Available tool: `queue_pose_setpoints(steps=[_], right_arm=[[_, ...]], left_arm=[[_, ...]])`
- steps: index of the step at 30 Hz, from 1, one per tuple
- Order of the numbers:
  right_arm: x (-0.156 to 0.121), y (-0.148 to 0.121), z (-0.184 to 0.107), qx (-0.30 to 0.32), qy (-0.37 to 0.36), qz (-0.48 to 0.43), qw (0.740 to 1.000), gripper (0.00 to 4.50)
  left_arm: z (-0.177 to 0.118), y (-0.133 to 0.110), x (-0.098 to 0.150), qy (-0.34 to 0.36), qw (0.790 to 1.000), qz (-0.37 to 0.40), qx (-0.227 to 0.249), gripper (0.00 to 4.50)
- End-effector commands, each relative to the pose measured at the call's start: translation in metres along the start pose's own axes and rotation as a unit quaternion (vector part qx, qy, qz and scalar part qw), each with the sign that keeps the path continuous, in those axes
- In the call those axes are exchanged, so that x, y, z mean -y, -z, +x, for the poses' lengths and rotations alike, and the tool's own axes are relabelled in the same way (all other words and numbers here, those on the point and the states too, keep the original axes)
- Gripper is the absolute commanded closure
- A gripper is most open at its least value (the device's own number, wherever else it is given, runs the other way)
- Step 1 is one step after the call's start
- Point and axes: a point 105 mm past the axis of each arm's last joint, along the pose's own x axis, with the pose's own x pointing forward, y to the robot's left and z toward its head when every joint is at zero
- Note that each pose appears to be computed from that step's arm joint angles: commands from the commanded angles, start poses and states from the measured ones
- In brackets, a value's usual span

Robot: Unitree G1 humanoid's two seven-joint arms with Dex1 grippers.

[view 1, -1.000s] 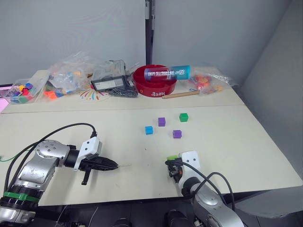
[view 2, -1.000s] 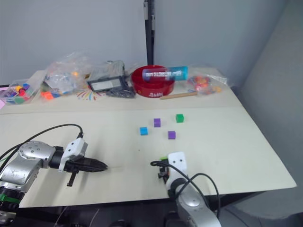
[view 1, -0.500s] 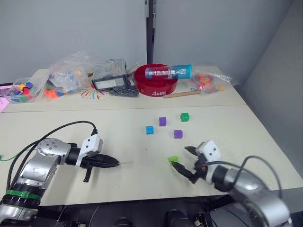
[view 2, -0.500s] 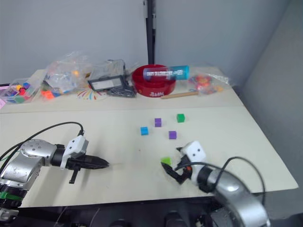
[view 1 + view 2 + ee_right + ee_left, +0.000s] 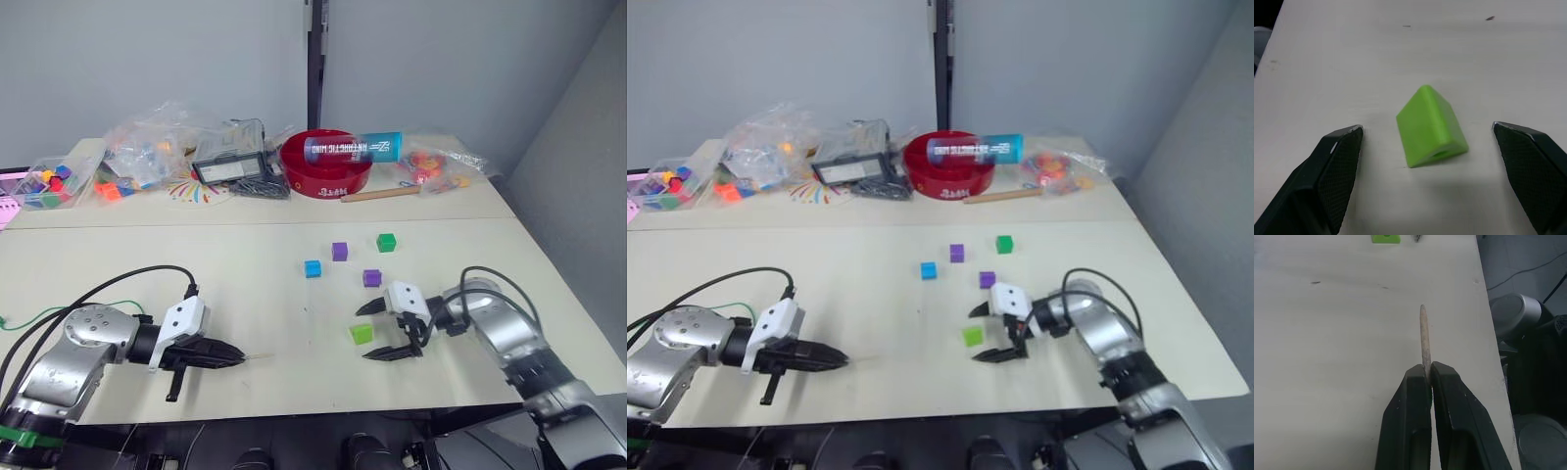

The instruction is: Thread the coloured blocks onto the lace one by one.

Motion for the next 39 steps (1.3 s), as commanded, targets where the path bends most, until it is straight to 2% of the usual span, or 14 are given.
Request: queue_pose_setpoints(steps=[1,11,16,19,24,30,35,39], right_arm=[[0.003,0.011,0.0,-0.012,-0.011,-0.005,1.0,0.03],[0.002,0.021,0.002,-0.004,-0.014,0.016,1.0,3.16],[-0.003,0.012,0.01,0.017,-0.007,0.022,1.0,3.19],[-0.019,-0.012,0.03,0.032,0.0,0.027,0.999,3.19],[-0.033,-0.027,0.052,-0.01,0.016,0.032,0.999,3.19],[-0.044,-0.029,0.064,-0.044,0.026,0.054,0.997,3.19],[-0.047,-0.02,0.065,-0.076,0.025,0.06,0.995,3.19],[-0.047,-0.017,0.065,-0.09,0.022,0.055,0.994,3.19]], left_arm=[[-0.008,-0.013,0.001,-0.014,1.0,0.018,0.009,4.5],[-0.008,-0.017,0.006,-0.02,1.0,0.018,0.008,4.5],[-0.003,-0.021,0.007,-0.014,1.0,0.021,0.013,4.5],[0.008,-0.025,0.006,-0.01,0.999,0.028,0.016,4.5],[0.02,-0.022,0.001,-0.008,1.0,0.03,-0.005,4.5],[0.036,-0.018,-0.004,-0.012,0.998,0.033,-0.056,4.5],[0.046,-0.021,0.002,0.009,0.997,0.041,-0.071,4.5],[0.054,-0.022,-0.002,-0.011,0.996,0.05,-0.079,4.5]])
